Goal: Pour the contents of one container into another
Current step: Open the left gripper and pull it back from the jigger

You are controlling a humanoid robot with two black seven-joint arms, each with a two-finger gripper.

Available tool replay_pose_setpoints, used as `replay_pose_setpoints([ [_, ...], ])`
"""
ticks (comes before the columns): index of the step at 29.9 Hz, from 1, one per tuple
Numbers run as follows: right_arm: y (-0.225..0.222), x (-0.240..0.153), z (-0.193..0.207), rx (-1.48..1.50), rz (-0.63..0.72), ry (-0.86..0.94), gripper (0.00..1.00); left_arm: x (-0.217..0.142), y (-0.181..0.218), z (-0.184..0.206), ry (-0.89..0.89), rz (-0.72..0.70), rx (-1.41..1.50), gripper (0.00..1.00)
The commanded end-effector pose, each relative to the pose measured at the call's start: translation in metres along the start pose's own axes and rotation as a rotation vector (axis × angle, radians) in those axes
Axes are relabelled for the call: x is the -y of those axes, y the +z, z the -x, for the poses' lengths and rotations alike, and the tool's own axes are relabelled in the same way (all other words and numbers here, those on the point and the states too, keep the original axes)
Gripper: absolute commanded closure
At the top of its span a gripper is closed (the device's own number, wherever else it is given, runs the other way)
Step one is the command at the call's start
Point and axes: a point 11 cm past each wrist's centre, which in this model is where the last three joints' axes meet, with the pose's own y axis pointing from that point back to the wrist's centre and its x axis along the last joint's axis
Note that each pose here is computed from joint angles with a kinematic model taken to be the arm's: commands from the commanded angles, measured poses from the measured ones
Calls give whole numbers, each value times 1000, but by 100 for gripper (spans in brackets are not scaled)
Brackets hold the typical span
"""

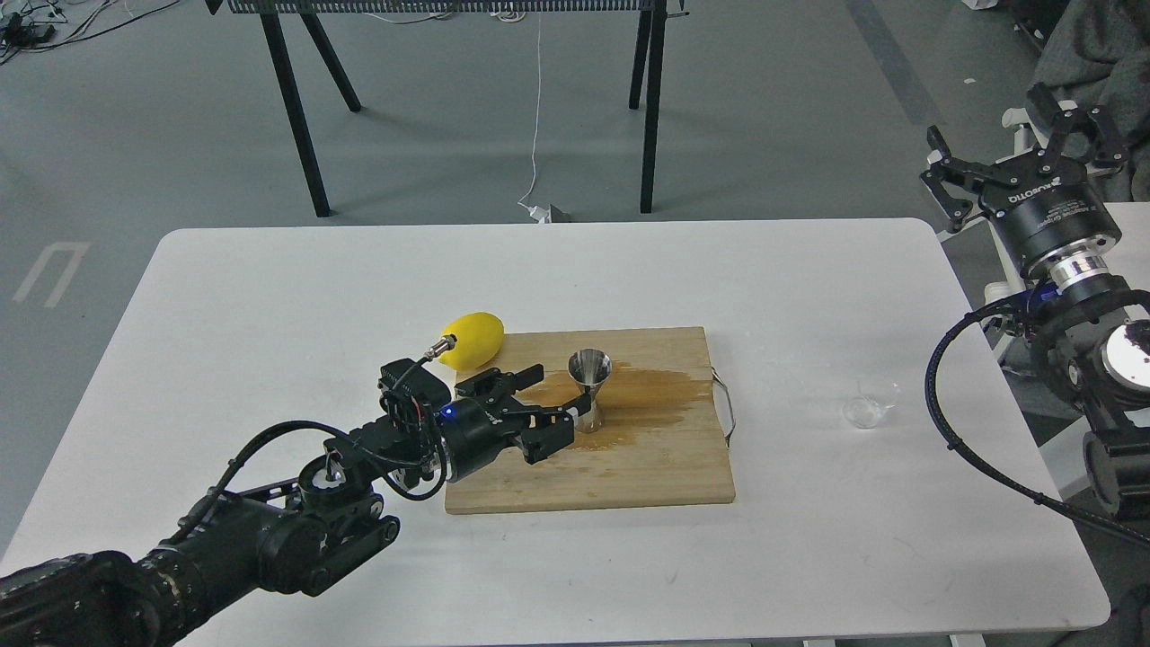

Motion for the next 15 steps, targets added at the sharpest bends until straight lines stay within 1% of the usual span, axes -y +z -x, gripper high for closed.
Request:
replay_pose_setpoints([
  [1, 0, 0, -1, 0, 0, 4, 1, -7, 1, 4, -4, 3, -8, 10],
  [8, 0, 0, -1, 0, 0, 4, 1, -19, -11, 2, -5, -18, 6, 10],
  [11, 1, -1, -2, 0, 1, 5, 1, -29, -18, -7, 10, -24, 14, 10],
  [15, 1, -3, -4, 1, 2, 13, 1, -50, -28, -24, 53, -47, -56, 10],
])
